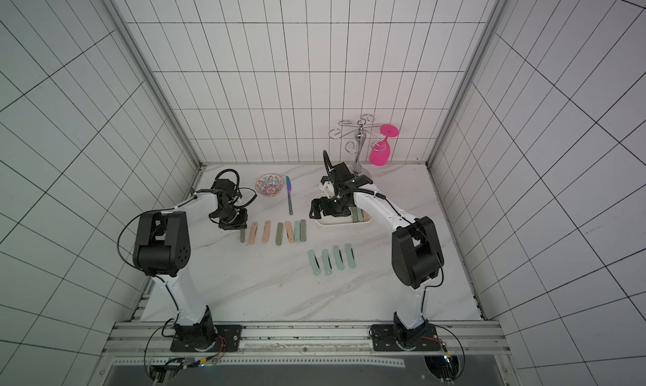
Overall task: Take the fruit knife out of the storage box
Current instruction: Place the fruit knife at the center of the board.
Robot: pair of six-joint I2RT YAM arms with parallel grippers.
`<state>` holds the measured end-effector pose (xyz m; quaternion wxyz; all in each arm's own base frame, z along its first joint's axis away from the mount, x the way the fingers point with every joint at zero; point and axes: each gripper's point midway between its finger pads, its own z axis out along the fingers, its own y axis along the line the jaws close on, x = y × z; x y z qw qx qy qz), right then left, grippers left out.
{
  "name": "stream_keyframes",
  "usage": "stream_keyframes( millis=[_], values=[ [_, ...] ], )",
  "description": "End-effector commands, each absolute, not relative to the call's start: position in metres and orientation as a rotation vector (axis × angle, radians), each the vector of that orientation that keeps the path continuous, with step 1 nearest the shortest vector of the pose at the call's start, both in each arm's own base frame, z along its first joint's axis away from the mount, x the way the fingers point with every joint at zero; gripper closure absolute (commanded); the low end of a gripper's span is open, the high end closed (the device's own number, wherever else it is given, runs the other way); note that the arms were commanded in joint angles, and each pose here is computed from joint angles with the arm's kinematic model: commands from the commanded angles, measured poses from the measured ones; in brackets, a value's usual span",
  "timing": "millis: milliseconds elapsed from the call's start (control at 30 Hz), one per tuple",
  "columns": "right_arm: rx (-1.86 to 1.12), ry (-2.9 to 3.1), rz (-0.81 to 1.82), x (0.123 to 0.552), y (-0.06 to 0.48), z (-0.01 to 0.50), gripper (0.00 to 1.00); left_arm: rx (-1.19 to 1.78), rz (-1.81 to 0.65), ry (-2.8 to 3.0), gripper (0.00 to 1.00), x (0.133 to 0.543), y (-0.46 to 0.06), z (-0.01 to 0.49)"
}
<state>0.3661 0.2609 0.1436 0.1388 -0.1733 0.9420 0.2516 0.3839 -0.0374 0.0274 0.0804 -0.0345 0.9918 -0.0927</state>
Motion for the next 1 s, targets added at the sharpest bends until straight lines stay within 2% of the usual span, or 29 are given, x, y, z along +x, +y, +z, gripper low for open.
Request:
stream_keyframes(
  millis=[0, 467, 800, 967],
  values=[
    [-0.51, 2.751, 0.748, 0.363, 0.259, 0.14, 0.02, -0.047, -0.211, 3.002, 0.96, 0.383, -0.035, 0.016],
    [-0.513, 2.747, 0.763, 0.361, 0.26, 0.14, 0.01, -0.031, -0.112, 3.013, 0.69, 0.381, -0.029, 0.013],
    [-0.509, 2.746, 0.771, 0.362, 0.261, 0.14, 0.02, -0.035, -0.078, 2.978, 0.64, 0.384, -0.025, 0.023],
    [-0.506, 2.744, 0.785, 0.362, 0.263, 0.14, 0.01, -0.036, -0.08, 2.951, 0.7, 0.387, -0.025, 0.03]
  ],
)
